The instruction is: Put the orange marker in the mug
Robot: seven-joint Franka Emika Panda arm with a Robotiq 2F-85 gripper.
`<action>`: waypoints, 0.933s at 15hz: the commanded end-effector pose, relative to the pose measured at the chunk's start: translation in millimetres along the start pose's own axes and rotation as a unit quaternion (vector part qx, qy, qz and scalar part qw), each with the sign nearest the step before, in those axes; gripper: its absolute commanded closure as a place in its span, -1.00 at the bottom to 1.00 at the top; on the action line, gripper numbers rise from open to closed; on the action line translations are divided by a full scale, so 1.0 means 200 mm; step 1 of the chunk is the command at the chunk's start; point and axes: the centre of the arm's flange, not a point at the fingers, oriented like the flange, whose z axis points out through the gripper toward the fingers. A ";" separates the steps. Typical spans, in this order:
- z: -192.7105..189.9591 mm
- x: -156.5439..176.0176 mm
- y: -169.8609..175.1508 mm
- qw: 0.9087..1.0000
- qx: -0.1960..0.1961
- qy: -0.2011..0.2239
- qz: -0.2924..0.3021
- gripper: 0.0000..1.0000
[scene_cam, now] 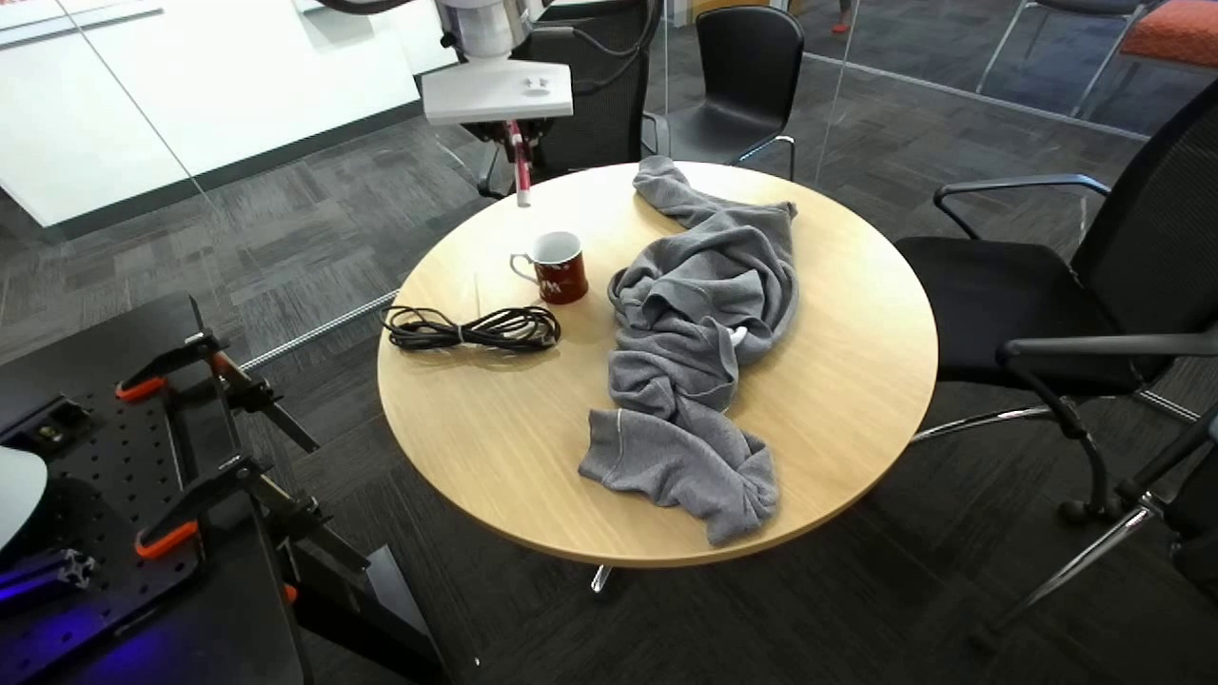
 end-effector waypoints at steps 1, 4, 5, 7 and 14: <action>0.12 0.00 0.06 0.996 0.023 0.065 -0.063 0.90; 0.21 0.01 0.07 0.990 0.034 0.086 -0.106 0.90; 0.24 0.01 0.08 0.988 0.037 0.088 -0.118 0.90; 0.30 0.00 0.08 0.986 0.040 0.090 -0.136 0.90; 0.45 0.02 0.08 0.980 0.056 0.100 -0.165 0.90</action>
